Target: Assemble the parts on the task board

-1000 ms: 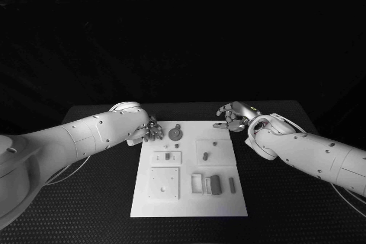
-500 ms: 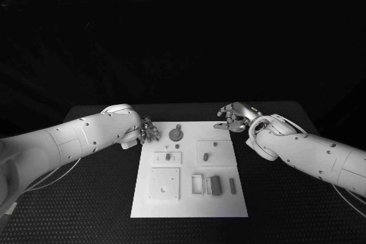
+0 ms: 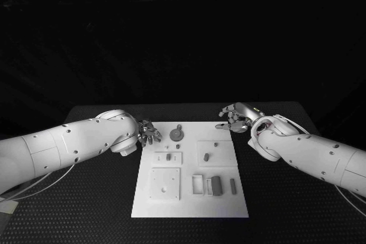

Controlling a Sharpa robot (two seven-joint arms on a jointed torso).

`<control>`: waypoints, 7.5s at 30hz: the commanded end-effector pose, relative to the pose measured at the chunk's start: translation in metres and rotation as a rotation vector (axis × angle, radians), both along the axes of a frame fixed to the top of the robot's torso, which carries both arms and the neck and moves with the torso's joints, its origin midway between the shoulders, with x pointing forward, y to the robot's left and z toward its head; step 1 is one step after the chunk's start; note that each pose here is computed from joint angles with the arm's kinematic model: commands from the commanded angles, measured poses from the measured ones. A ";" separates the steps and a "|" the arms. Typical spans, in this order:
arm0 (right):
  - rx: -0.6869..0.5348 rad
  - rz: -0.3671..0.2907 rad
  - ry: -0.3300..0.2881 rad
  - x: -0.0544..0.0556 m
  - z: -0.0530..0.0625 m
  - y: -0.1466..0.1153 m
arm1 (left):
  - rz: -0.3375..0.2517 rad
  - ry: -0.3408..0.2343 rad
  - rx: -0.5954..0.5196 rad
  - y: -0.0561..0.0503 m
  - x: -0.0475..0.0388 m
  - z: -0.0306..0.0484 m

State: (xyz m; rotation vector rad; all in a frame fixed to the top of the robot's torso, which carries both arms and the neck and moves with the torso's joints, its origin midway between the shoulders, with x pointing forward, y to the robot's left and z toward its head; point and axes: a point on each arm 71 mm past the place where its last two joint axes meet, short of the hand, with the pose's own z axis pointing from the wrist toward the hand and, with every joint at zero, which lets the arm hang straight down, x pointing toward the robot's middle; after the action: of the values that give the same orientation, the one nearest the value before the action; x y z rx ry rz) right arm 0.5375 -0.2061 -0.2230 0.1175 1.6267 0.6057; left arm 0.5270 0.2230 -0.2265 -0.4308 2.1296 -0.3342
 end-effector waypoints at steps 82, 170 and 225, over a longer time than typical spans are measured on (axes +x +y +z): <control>-0.004 0.005 0.012 -0.001 0.000 -0.002 | -0.103 0.046 0.133 -0.011 -0.0376 -0.0403; -0.004 0.004 0.021 -0.002 -0.003 -0.004 | -0.097 0.063 0.138 -0.005 -0.0396 -0.0454; -0.004 0.001 0.021 -0.002 -0.004 -0.004 | 0.006 0.089 -0.110 0.007 -0.0400 -0.0413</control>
State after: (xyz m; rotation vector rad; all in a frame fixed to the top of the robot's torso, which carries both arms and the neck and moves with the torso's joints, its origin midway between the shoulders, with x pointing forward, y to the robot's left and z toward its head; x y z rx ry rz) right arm 0.5361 -0.2106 -0.2263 0.1278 1.6423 0.6001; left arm 0.4876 0.2325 -0.2684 -0.4079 2.2113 -0.3178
